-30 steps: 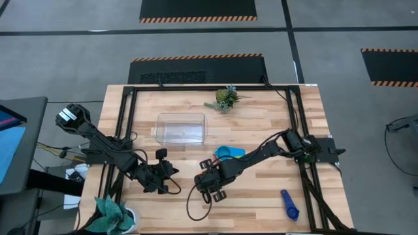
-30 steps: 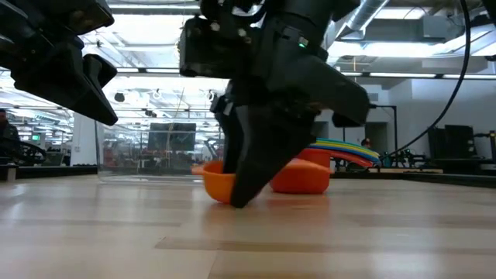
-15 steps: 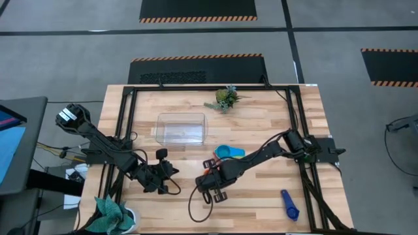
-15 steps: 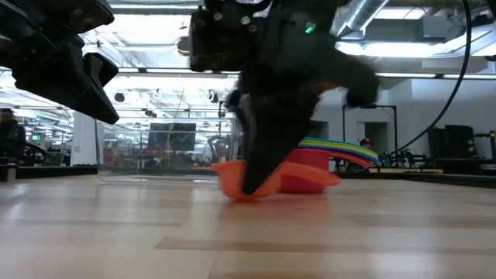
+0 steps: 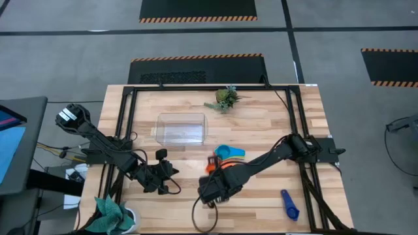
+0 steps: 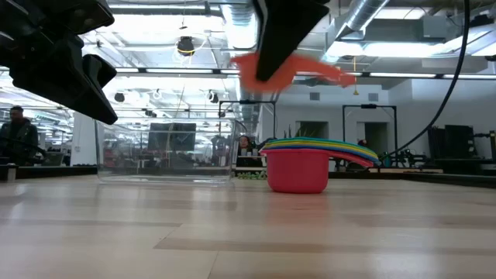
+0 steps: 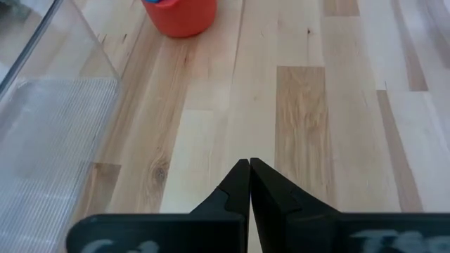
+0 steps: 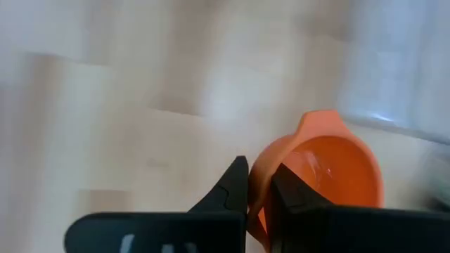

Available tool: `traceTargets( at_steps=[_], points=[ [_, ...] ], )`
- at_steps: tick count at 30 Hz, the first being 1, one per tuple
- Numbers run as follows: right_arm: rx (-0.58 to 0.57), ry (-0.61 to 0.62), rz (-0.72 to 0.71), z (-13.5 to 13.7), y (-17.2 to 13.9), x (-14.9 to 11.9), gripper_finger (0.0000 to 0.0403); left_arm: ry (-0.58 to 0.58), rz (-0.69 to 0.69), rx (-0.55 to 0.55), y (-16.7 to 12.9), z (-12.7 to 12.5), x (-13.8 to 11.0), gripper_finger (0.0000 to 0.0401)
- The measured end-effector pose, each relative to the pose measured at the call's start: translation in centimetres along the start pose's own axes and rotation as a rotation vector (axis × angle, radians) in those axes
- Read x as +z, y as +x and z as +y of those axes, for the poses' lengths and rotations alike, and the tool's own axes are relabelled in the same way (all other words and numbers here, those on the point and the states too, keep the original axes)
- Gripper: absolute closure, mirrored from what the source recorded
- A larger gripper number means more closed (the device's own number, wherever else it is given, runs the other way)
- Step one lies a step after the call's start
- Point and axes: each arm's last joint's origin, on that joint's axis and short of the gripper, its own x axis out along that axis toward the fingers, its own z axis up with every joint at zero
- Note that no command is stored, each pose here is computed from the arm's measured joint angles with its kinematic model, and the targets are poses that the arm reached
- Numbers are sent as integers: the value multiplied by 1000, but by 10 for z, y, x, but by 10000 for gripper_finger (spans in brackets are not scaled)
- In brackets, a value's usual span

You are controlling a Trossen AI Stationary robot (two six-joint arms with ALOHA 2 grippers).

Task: Nest measuring cups in basket
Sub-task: Stack the orange measuring cup on top of the light blue measuring cup

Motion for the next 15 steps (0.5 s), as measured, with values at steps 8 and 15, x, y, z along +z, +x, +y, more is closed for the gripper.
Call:
traceTargets(
  at_steps=[8, 15],
  points=[
    [-298, 214, 225, -27, -15, -29, 376, -85, -36, 58, 0, 2, 1, 401],
    [-290, 199, 310, -42, -6, -48, 377, -112, -42, 105, 0, 4, -1, 401]
  ],
)
